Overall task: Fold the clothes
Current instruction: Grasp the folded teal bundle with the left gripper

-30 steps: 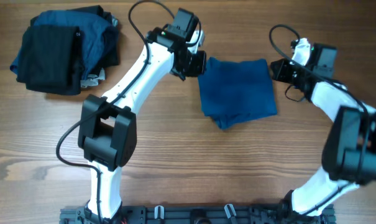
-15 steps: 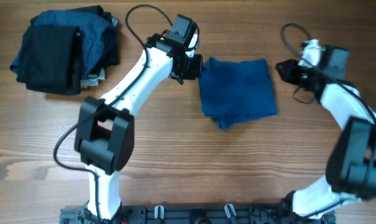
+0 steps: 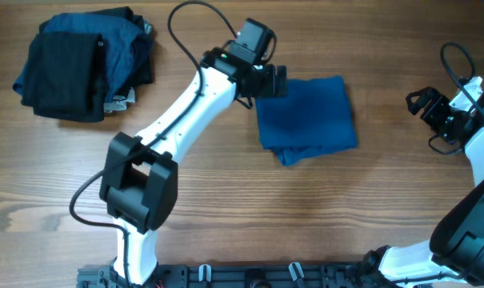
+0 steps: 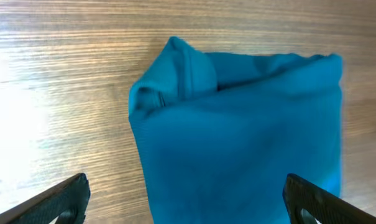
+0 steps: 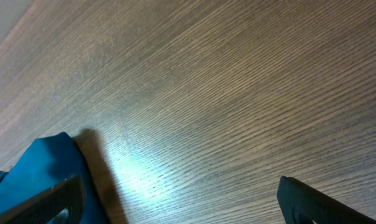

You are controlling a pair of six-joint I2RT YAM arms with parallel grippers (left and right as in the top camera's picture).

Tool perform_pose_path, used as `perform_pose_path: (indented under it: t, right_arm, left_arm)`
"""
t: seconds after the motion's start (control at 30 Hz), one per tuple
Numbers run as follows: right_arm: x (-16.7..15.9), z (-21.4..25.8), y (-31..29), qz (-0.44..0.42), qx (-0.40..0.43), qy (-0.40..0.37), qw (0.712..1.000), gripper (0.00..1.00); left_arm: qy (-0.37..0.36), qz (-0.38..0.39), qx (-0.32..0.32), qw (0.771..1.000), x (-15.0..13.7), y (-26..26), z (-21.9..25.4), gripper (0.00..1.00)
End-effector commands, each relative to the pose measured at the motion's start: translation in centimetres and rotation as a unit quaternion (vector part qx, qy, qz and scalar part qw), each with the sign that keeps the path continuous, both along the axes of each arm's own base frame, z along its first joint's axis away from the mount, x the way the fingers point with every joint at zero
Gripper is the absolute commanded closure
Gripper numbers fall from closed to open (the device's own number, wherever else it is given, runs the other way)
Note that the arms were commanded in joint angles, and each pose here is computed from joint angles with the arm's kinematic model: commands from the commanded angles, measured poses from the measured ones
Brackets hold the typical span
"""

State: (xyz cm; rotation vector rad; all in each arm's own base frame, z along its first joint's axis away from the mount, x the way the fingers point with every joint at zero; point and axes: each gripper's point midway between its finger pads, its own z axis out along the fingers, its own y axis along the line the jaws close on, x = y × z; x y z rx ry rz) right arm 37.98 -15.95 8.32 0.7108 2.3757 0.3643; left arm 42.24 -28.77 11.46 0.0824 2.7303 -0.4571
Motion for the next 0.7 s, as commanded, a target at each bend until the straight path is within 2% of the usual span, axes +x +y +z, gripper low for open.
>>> perform_pose_path:
  t: [0.0,0.1,0.27,0.67]
  right_arm:
    - [0.2,0.1,-0.1,0.001,-0.008,-0.002,1.000,0.00]
    - [0.2,0.1,-0.1,0.001,-0.008,-0.003,1.000,0.00]
    - [0.2,0.1,-0.1,0.001,-0.008,-0.003,1.000,0.00]
    - [0.2,0.1,-0.1,0.001,-0.008,-0.003,1.000,0.00]
  left_arm:
    - [-0.019,0.010,0.046,0.999,-0.9,-1.4,-0.9,0.00]
    - [-0.033,0.025,0.088,0.995,-1.6,-1.5,-1.6,0.00]
    - [0.007,0.035,0.115,0.993,-2.8,-1.2,-4.6,0.00]
    - [0.073,0.042,0.135,0.987,-3.6,-1.2,-12.0,0.00]
